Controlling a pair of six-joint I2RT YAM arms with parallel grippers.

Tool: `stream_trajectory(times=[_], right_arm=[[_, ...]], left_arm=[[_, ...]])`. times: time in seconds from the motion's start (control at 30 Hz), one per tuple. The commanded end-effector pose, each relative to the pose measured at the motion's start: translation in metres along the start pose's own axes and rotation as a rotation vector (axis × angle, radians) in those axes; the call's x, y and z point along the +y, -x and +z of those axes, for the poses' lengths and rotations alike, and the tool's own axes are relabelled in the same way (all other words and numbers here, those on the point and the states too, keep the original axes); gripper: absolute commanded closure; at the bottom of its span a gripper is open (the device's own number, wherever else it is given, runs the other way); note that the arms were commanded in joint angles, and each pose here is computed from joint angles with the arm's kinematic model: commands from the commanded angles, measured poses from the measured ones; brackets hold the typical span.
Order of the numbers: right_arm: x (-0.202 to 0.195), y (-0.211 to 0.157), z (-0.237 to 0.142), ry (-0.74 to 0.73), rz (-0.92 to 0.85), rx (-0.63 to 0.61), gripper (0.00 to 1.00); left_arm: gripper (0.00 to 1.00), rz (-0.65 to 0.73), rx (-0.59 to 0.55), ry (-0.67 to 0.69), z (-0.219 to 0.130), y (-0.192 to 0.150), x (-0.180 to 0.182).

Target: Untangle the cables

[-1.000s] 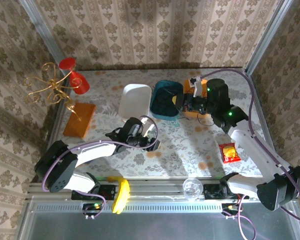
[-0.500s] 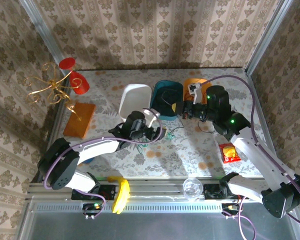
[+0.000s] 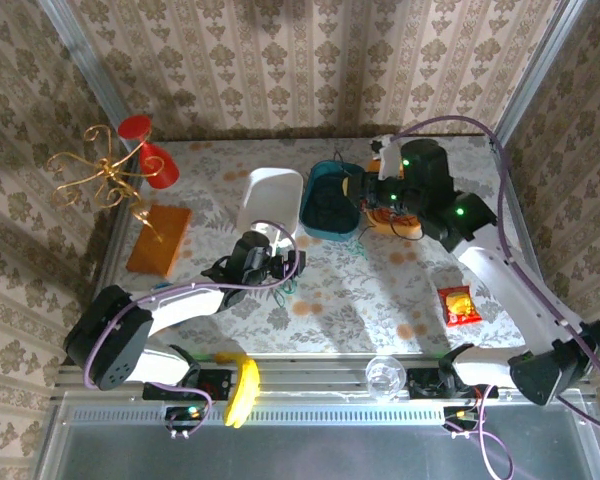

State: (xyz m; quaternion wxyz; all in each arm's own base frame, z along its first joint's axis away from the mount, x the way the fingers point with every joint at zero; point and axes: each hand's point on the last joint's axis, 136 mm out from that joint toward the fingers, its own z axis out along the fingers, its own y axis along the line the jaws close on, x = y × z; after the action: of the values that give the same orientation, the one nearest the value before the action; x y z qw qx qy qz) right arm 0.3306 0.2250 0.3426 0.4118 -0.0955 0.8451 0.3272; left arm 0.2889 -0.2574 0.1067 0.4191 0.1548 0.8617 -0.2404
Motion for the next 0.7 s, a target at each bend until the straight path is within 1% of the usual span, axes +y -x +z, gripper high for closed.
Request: stream_trajectory(times=[0.0, 0.07, 0.17, 0.23, 0.33, 0.4, 0.5, 0.57, 0.67], right_arm=[[-0.004, -0.032, 0.006, -0.079, -0.072, 0.133, 1.00], [0.004, -0.049, 0.012, -0.047, -0.069, 0.178, 1.00], [0.017, -0.075, 0.023, 0.071, 0.009, 0.236, 1.00], [0.015, -0.083, 0.029, 0.101, 0.051, 0.233, 1.00], [-0.020, -0.092, 0.037, 0.003, 0.139, 0.243, 1.00], [-0.052, -0.098, 0.037, -0.131, 0.184, 0.255, 1.00], [-0.081, -0.103, 0.031, -0.284, 0.190, 0.269, 1.00], [-0.084, -0.100, 0.027, -0.308, 0.182, 0.254, 1.00], [-0.072, -0.087, 0.021, -0.244, 0.179, 0.198, 1.00]], left_arm=[[0.13, -0.013, -0.043, -0.021, -0.004, 0.012, -0.006], [0.13, 0.007, -0.041, -0.055, -0.004, 0.015, -0.013], [0.13, 0.084, -0.015, -0.120, -0.003, 0.016, -0.029], [0.13, 0.142, 0.005, -0.164, -0.002, 0.016, -0.042], [0.13, 0.211, 0.053, -0.205, 0.002, 0.012, -0.057], [0.15, 0.247, 0.081, -0.221, 0.008, 0.008, -0.065], [0.17, 0.278, 0.124, -0.241, 0.020, 0.000, -0.075], [0.18, 0.281, 0.128, -0.243, 0.026, 0.000, -0.079], [0.18, 0.256, 0.104, -0.226, 0.032, 0.004, -0.077]])
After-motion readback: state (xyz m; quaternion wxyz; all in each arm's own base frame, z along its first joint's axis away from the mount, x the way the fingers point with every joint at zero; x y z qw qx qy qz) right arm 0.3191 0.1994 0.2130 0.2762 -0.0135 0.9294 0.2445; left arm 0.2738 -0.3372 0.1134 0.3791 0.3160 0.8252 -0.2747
